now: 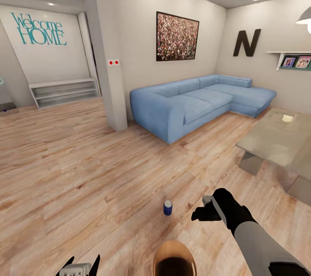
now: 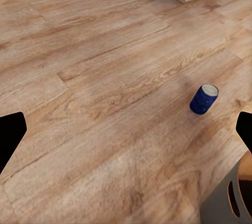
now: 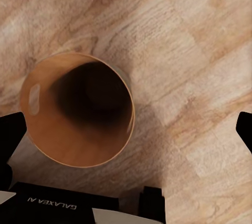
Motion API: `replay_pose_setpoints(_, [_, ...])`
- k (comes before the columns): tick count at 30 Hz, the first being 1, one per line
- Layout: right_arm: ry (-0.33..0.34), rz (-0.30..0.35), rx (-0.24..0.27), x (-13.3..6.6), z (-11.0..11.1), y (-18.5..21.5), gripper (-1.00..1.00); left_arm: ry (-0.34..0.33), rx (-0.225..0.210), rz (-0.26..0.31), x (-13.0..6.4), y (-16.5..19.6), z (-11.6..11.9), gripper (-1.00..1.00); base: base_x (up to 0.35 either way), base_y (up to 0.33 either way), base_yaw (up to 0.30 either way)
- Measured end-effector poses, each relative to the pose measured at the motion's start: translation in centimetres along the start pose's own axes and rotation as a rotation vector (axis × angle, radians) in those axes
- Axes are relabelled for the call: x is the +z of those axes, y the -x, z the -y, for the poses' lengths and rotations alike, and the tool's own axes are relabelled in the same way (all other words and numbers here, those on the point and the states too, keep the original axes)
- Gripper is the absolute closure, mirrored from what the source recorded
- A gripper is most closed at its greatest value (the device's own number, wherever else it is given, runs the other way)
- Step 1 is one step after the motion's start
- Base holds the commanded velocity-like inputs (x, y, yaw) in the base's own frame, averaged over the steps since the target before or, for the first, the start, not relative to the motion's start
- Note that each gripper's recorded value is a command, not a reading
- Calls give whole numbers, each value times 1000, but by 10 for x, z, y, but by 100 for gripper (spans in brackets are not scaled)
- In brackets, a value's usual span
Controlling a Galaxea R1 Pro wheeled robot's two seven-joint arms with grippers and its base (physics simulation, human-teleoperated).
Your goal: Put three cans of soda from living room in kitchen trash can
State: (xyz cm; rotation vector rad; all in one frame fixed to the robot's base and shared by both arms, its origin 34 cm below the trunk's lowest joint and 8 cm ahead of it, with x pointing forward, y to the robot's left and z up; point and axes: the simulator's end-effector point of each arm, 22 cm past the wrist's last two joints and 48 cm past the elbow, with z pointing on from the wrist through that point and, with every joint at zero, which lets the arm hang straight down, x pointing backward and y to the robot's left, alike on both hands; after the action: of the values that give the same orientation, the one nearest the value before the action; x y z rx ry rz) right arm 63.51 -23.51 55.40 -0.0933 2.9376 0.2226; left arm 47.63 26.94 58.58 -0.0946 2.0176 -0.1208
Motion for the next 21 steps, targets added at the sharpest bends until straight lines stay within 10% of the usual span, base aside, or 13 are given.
replay_pose_setpoints(21, [-3, 1, -3, 39, 6, -14, -100, -1, 0, -3, 16, -40, -6, -100, 0, 0, 0])
